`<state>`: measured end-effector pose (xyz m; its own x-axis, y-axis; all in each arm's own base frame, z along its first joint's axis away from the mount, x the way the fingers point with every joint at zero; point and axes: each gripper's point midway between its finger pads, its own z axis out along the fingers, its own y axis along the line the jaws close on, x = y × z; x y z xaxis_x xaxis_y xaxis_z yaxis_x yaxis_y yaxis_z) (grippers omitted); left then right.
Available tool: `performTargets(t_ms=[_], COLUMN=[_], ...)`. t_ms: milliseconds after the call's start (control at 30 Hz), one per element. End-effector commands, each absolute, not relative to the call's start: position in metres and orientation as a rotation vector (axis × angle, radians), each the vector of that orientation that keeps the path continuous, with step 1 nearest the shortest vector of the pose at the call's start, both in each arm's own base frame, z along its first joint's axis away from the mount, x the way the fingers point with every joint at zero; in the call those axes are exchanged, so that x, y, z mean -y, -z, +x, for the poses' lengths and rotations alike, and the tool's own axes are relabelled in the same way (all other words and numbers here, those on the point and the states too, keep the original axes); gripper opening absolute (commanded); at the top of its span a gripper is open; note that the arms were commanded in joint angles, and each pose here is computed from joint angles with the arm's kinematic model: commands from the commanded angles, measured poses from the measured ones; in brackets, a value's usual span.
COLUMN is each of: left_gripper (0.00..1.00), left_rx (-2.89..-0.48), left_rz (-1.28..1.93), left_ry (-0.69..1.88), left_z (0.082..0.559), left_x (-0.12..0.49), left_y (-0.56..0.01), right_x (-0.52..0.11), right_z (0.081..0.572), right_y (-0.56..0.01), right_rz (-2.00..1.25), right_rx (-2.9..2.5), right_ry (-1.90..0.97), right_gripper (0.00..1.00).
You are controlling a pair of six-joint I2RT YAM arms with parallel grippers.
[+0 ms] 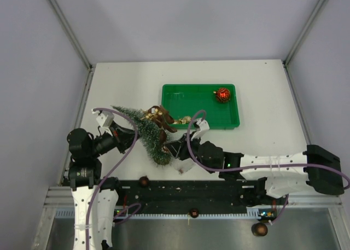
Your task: Decorate the small christmas tree
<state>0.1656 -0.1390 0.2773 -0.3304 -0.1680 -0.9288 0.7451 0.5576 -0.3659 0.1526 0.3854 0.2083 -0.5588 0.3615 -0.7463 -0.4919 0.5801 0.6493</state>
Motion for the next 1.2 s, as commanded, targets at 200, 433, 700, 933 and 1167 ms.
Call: performTargets(t_ms=[200, 433, 700, 933, 1167], left_gripper=[0.00, 0.00, 0.00, 0.00, 0.00], left_rx=[-1.644, -1.654, -1.633, -1.622, -1.639], left_rz=[0.513, 0.462, 0.373, 0.242, 0.165], left_ry=[1.017, 1.050, 1.120, 1.161, 1.134], left_z=[0.160, 0.157, 0.159, 0.169, 0.180], left_x=[0.141, 0.142, 0.144, 0.141, 0.135], left_y=[-0.284, -0.284, -0.290, -0.284, -0.270], right_x=[-0.363, -0.370, -0.366, -0.356, -0.351], right_z=[0.161, 0.164, 0.173, 0.173, 0.179], right_y=[-0.229, -0.230, -0.253, -0.267, -0.272], right_rz=[0.032, 0.045, 0.078, 0.137, 0.205], right_rx=[-1.772, -1.766, -1.694, -1.656, -1.640], right_ry=[-1.128, -1.123, -1.105, -1.154, -1.210], right_gripper=[0.00, 0.00, 0.00, 0.00, 0.00])
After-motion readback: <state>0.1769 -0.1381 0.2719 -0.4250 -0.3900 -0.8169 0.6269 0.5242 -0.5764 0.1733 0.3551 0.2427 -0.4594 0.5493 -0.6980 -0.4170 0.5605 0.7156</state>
